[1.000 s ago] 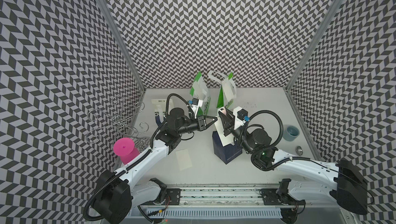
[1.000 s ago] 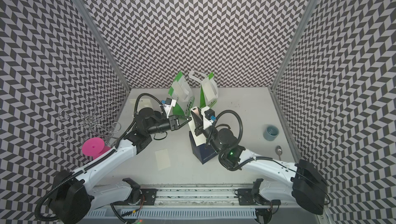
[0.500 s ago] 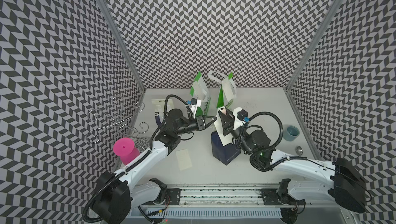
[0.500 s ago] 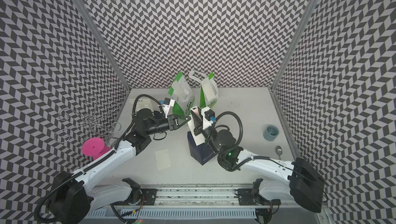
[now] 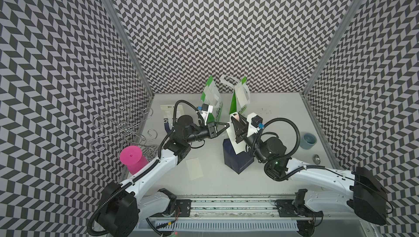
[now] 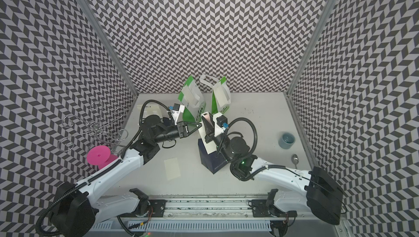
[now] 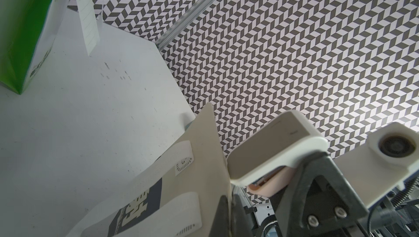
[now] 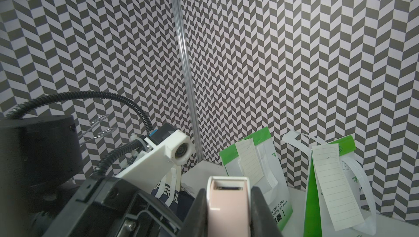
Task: Staple the receipts to the bags
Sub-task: Place the stapler in the takeout bag.
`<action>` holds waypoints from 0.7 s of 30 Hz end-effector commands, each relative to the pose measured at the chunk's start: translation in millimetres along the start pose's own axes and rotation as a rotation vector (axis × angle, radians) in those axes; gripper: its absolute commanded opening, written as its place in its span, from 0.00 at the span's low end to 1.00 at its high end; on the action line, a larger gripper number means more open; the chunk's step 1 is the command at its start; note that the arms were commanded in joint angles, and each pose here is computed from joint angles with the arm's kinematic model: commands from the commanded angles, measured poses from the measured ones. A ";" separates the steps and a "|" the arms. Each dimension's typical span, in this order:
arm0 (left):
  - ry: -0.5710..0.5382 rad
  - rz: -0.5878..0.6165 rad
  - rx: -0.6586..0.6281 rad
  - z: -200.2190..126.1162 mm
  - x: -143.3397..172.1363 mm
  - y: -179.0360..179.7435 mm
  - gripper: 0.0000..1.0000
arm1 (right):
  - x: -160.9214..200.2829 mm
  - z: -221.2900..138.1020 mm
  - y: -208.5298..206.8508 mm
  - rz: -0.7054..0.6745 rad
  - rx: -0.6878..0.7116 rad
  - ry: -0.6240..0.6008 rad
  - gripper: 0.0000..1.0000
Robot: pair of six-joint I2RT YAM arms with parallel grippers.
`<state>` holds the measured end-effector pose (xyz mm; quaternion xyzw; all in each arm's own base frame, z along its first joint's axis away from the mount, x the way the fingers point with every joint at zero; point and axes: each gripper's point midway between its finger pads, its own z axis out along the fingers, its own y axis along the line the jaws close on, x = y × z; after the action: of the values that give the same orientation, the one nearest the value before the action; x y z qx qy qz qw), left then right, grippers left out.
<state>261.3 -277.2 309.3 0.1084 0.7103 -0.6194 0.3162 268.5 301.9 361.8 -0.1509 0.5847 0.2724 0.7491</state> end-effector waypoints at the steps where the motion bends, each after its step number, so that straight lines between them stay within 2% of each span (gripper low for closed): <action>1: -0.019 0.049 0.084 -4.5 -3.0 -25.8 0.00 | -34.7 -3.0 3.2 0.039 -0.013 -0.098 0.00; 5: -0.030 0.039 0.090 -5.8 -3.1 -25.6 0.00 | -40.3 -5.8 2.9 0.044 -0.018 -0.112 0.00; 16: -0.035 0.041 0.109 -6.9 -4.8 -32.1 0.00 | -28.5 2.4 7.0 0.038 -0.021 -0.085 0.00; 21: -0.036 0.037 0.106 -7.5 -3.6 -30.5 0.00 | -35.7 1.2 9.1 0.048 -0.034 -0.114 0.00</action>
<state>256.0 -276.7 316.2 0.1051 0.6965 -0.6351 0.3169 265.9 300.9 370.6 -0.1467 0.5753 0.2805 0.7542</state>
